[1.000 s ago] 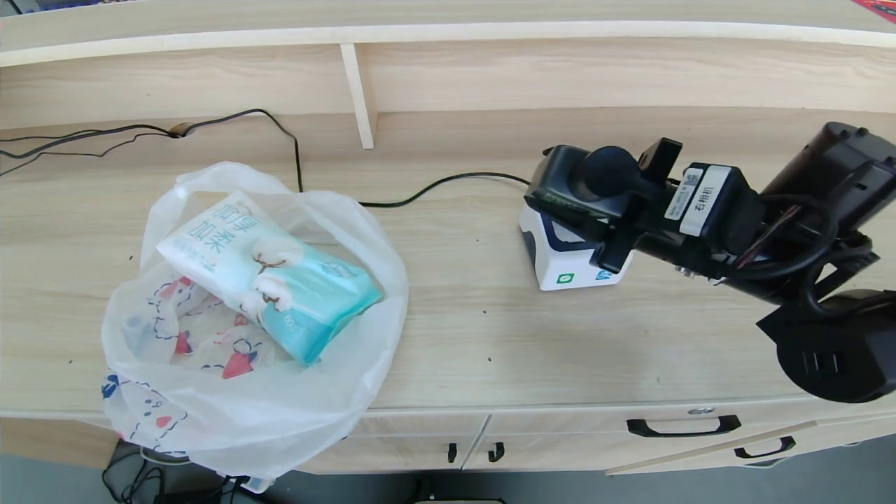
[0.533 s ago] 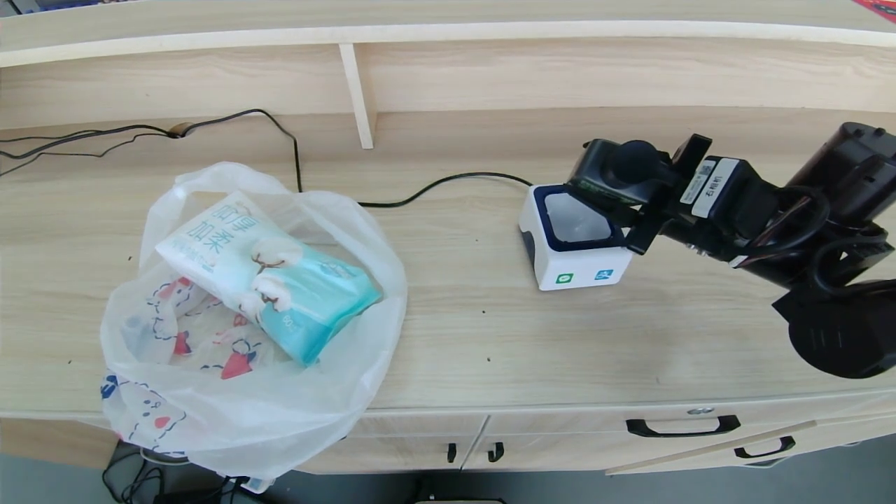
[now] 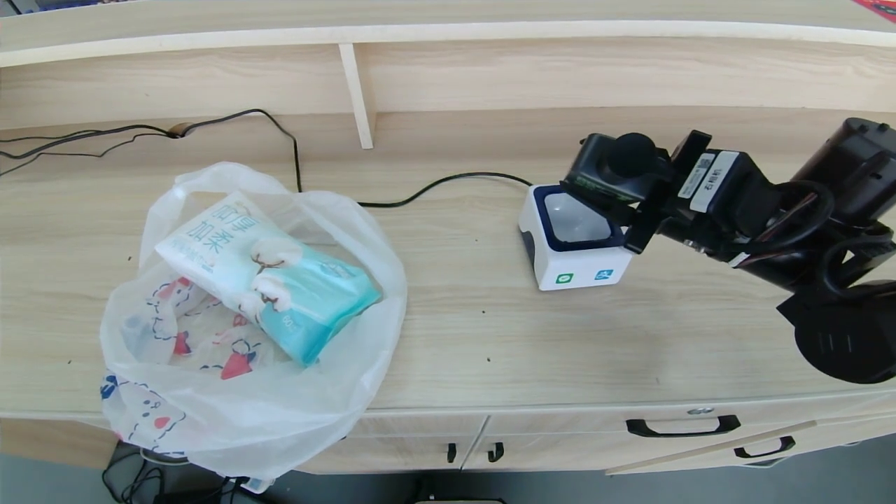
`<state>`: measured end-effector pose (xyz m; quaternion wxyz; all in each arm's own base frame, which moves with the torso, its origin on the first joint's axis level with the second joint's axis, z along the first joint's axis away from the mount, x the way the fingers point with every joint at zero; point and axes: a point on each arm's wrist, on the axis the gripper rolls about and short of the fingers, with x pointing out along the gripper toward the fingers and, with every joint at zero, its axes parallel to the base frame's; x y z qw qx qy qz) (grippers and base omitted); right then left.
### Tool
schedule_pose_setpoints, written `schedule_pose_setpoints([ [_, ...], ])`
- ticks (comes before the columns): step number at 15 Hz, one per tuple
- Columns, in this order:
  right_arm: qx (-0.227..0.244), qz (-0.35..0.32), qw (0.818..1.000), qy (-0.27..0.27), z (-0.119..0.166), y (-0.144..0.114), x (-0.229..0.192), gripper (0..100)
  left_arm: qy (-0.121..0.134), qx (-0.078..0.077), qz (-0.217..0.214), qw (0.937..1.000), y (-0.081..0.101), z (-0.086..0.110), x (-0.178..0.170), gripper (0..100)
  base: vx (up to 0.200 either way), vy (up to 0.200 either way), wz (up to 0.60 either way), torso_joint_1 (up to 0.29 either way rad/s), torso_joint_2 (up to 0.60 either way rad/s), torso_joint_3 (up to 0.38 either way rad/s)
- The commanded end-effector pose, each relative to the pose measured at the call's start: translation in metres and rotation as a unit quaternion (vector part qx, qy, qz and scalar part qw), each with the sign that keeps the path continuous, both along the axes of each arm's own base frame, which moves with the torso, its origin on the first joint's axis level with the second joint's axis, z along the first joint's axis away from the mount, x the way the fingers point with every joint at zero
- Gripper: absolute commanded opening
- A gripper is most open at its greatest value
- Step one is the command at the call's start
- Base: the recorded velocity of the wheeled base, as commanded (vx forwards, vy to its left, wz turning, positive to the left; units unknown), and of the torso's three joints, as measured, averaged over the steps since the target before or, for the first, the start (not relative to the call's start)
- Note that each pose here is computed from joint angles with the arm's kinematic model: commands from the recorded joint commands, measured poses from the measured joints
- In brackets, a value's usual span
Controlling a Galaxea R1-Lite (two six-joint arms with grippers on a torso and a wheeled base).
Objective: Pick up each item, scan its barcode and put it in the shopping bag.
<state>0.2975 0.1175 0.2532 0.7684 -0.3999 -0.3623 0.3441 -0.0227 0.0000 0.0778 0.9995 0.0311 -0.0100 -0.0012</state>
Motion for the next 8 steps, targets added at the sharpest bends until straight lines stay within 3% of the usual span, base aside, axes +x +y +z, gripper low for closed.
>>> schedule_pose_setpoints([
  [1,0.021,-0.013,1.0,0.006,0.026,0.003,-0.037,0,0.0,-0.001,0.0,1.0,0.0,0.0,0.0,100,0.0,0.0,0.6,0.002,0.01,0.007],
  [5,0.052,-0.015,0.997,0.051,0.052,-0.001,-0.083,0,0.001,-0.002,0.0,1.0,0.0,0.0,0.0,100,0.0,0.0,0.6,0.004,0.0,0.007],
  [8,0.103,0.0,0.991,0.087,0.065,-0.014,-0.098,0,0.002,-0.001,0.0,1.0,0.0,0.0,0.0,100,0.0,0.0,0.6,0.002,0.0,0.001],
])
